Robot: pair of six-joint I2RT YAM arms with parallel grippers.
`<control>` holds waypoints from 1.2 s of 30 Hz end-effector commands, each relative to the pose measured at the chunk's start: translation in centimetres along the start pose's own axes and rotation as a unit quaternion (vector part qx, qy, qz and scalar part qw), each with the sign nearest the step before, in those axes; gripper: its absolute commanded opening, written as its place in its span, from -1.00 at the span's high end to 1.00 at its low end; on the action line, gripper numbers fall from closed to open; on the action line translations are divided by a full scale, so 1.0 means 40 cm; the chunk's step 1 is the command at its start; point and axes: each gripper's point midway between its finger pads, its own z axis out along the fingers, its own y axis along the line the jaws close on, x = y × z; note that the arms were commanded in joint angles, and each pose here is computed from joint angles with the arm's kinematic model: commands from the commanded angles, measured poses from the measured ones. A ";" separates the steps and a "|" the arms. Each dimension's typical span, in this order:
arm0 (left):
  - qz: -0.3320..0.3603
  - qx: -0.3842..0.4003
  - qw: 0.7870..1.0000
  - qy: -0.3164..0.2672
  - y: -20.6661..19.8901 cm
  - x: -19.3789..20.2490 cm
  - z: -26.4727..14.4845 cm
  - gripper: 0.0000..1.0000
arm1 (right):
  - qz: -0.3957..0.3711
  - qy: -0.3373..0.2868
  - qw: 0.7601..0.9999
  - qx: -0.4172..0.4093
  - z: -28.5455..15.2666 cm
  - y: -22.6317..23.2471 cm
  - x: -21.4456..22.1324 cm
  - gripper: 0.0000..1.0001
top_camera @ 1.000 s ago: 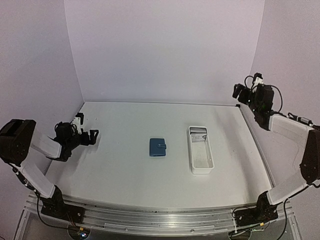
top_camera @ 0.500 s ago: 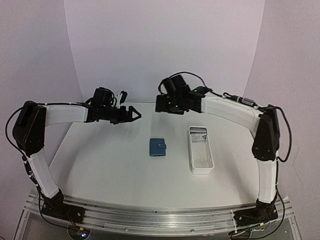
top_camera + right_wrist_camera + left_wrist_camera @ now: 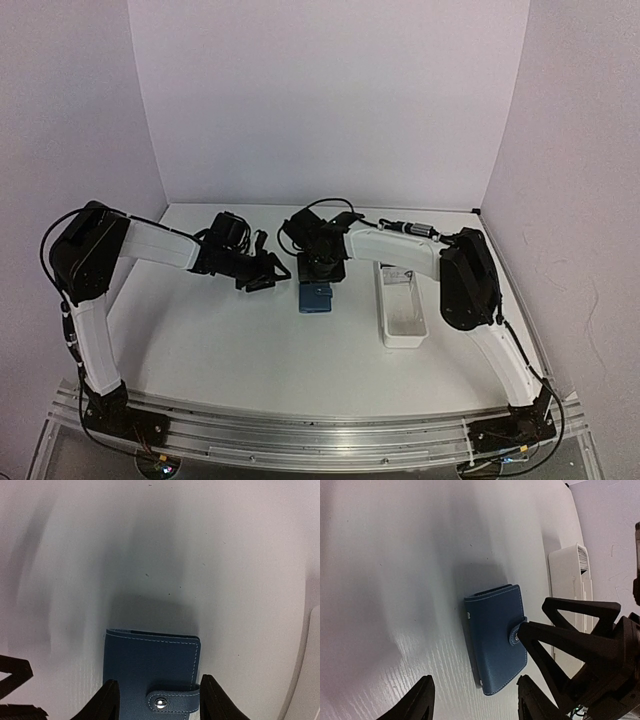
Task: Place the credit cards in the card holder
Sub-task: Open the card holder at the center of the board.
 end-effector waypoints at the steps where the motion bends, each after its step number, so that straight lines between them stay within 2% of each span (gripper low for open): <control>1: -0.008 0.013 1.000 -0.016 -0.019 0.020 0.033 -0.13 | -0.012 0.005 1.000 -0.003 0.004 0.018 0.010 -0.02; 5: -0.024 0.008 0.999 -0.019 -0.001 0.029 0.045 -0.10 | -0.023 0.014 1.000 0.013 0.031 0.007 0.037 0.07; 24: -0.037 -0.012 0.999 -0.031 0.035 0.039 0.059 -0.05 | -0.062 0.028 0.996 0.062 0.040 -0.017 0.105 0.26; 31: -0.037 -0.002 0.999 -0.018 0.022 0.076 0.075 -0.02 | -0.069 0.030 0.994 0.077 0.048 -0.033 0.122 0.50; 36: -0.036 0.003 0.999 -0.013 0.019 0.103 0.087 0.03 | -0.070 0.026 0.994 0.081 0.050 -0.036 0.119 0.80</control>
